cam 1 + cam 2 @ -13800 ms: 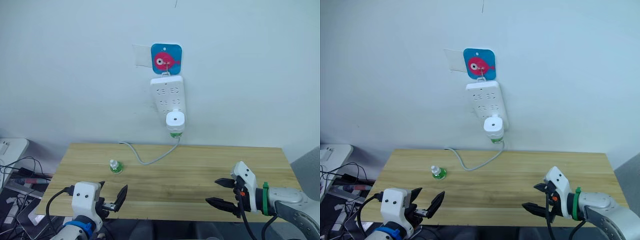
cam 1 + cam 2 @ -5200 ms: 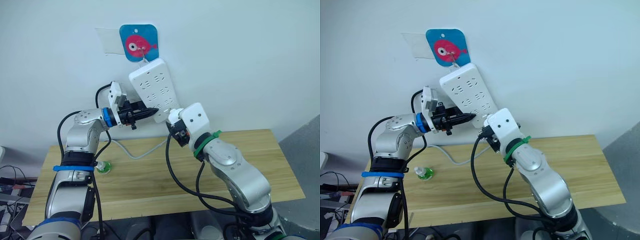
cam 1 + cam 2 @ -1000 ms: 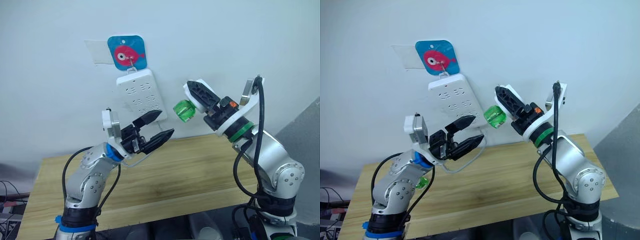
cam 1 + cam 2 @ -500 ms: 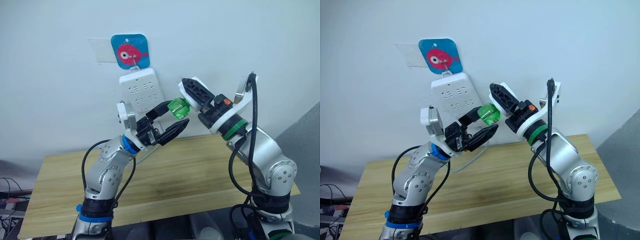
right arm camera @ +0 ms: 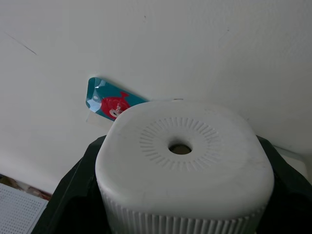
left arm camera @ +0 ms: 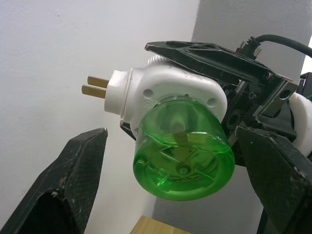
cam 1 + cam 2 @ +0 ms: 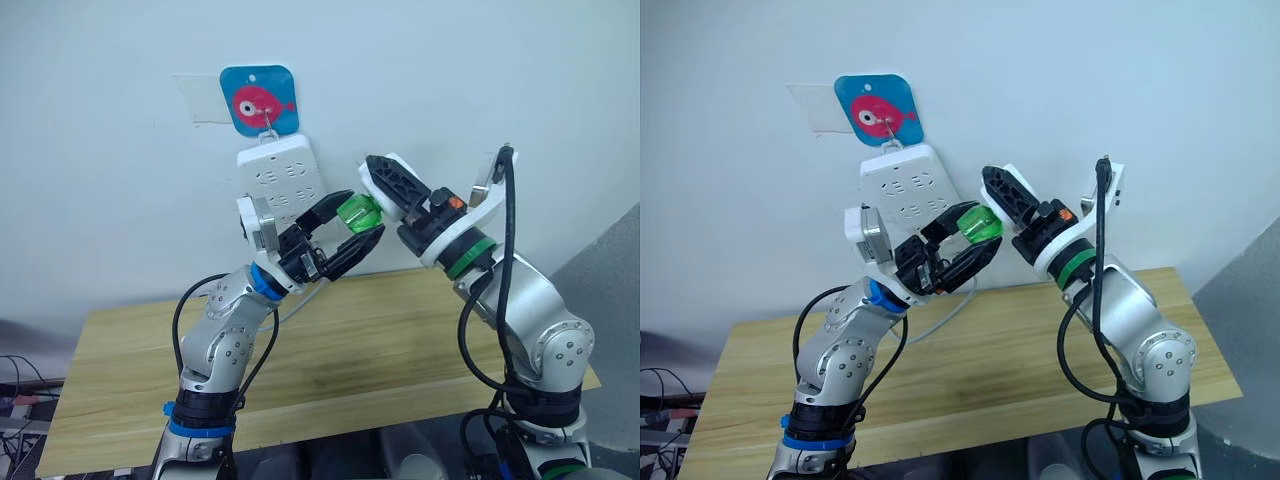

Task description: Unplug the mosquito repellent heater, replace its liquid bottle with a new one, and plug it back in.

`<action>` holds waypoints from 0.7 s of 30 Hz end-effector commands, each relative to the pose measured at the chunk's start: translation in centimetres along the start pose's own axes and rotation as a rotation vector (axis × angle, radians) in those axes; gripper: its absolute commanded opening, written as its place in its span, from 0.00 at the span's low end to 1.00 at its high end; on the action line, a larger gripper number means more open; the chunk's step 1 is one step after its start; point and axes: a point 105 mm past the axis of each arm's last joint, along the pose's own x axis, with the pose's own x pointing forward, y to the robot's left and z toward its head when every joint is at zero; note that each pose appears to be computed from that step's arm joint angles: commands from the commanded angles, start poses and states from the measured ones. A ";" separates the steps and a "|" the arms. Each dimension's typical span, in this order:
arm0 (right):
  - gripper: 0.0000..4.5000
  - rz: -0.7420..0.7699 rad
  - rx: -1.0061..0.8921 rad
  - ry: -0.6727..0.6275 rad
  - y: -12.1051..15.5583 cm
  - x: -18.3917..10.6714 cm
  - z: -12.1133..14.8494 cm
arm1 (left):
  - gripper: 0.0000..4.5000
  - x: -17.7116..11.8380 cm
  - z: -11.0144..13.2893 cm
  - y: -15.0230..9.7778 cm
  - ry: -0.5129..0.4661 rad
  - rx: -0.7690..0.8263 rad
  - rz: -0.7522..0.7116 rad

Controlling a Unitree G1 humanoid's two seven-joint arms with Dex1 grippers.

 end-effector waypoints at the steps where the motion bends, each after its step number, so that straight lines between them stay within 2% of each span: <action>1: 0.67 0.046 -0.003 -0.026 1.2 -0.5 0.4 | 0.91 0.6 0.6 -0.5 -0.021 0.019 -0.029; 4: 0.67 0.047 -0.005 -0.027 1.2 -0.6 0.4 | 0.75 0.8 0.6 -0.5 -0.025 0.020 -0.030; 12: 0.67 0.057 -0.005 -0.024 1.4 -0.6 0.3 | 0.75 1.0 0.4 -0.3 -0.024 0.020 -0.027; 15: 0.67 0.060 -0.004 -0.024 1.4 -0.6 0.3 | 0.64 1.1 0.2 -0.2 -0.022 0.019 -0.025; 17: 0.67 0.063 -0.004 -0.025 1.5 -0.5 0.4 | 0.52 1.1 0.1 -0.2 -0.021 0.023 -0.024; 21: 0.67 0.069 -0.001 -0.027 1.7 -0.5 0.4 | 0.51 1.2 0.0 -0.2 -0.019 0.029 -0.023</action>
